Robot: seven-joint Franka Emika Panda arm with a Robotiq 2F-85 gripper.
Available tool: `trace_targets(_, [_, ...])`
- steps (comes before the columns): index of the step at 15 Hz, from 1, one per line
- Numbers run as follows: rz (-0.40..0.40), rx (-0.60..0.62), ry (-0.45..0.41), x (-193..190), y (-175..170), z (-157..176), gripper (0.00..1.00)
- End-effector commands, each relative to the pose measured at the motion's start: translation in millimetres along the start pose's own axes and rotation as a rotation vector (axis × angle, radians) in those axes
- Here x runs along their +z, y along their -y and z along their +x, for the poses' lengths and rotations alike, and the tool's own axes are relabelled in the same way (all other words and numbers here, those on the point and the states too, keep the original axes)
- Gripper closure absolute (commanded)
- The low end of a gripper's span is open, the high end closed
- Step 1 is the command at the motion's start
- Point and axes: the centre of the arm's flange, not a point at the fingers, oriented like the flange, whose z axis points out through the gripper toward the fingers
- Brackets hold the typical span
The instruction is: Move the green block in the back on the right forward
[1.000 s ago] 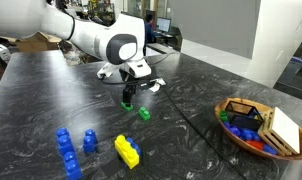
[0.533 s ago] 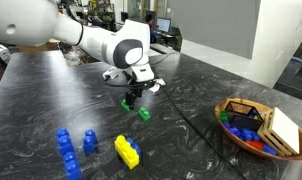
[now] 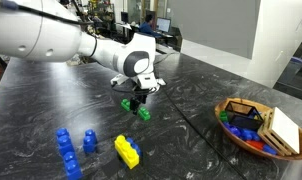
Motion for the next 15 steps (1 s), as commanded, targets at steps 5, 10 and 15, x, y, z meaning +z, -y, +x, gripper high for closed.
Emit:
trace_targets(5, [-0.012, 0.078, 0.039, 6.9, 13.6, 14.0, 0.0])
trace_targets(10, [-0.042, 0.148, 0.048, 15.0, 7.7, 16.6, 0.0])
trace_targets(15, [-0.031, 0.234, 0.026, 10.4, 4.0, 21.6, 0.29])
